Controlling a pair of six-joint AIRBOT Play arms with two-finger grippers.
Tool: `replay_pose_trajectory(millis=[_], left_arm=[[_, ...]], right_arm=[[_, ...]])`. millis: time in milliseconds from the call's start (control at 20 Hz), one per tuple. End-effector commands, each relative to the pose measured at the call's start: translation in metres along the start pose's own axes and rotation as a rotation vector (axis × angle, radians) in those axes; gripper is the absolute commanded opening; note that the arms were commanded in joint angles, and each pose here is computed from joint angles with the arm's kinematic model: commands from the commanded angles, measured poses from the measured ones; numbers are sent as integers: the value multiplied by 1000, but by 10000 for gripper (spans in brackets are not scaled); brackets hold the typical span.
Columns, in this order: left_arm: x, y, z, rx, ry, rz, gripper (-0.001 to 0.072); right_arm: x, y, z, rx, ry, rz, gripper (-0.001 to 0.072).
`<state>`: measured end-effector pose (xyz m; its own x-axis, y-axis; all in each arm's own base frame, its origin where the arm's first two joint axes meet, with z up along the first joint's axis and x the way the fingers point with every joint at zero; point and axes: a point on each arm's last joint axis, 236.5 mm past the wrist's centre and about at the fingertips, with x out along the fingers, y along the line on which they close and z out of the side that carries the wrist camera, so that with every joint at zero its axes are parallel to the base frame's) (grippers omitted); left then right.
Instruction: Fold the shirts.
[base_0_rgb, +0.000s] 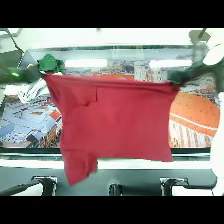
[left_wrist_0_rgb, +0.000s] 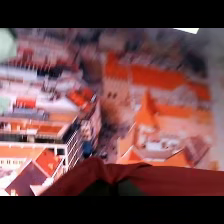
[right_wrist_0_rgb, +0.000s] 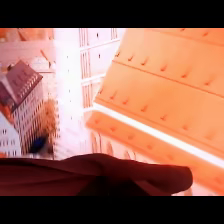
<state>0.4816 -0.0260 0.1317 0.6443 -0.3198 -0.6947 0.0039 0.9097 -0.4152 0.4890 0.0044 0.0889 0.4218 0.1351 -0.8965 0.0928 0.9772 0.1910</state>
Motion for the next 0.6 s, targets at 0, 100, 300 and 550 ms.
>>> replay_pose_trajectory(millis=[0, 100, 300, 550], left_arm=[[93, 34, -35, -131, 108, -17, 34], [113, 37, -34, -182, 88, -34, 34], [135, 30, -54, -179, 147, -42, 34], [112, 25, -67, -158, 276, -72, 562]], right_arm=[[98, 9, 10, 108, 17, 101, 44], [103, 15, 30, 162, -64, 138, 44], [117, 16, 27, 255, -43, 154, 44], [78, -8, 4, 204, 84, 126, 547]])
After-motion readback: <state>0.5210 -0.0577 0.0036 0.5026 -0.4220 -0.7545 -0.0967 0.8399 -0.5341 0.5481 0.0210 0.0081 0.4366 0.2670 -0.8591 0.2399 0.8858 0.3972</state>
